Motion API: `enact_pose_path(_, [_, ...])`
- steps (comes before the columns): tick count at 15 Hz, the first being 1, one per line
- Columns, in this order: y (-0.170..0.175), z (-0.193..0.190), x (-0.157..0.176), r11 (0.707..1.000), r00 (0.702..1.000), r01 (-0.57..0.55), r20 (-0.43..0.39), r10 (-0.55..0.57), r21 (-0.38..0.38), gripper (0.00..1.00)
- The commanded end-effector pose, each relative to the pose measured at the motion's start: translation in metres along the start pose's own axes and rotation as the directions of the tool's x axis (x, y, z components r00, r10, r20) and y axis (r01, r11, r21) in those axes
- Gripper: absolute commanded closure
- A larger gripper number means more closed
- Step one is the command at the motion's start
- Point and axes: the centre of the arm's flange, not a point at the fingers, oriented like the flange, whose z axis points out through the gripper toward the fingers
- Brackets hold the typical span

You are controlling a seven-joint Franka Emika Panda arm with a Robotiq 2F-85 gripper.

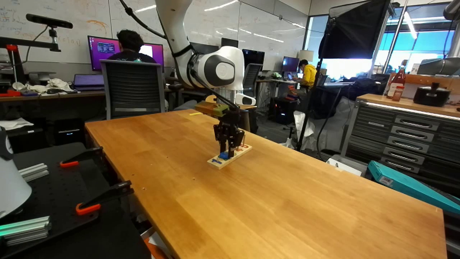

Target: Remove the blue object from the top of the wooden object

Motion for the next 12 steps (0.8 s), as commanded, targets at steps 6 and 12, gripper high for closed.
enact_pose_path(6, [-0.017,-0.050,0.018,0.992,0.994,-0.101,0.038,0.098,0.082,0.82])
enact_pose_path(12, [-0.052,-0.112,0.026,0.987,0.998,-0.063,0.025,0.060,0.149,0.82])
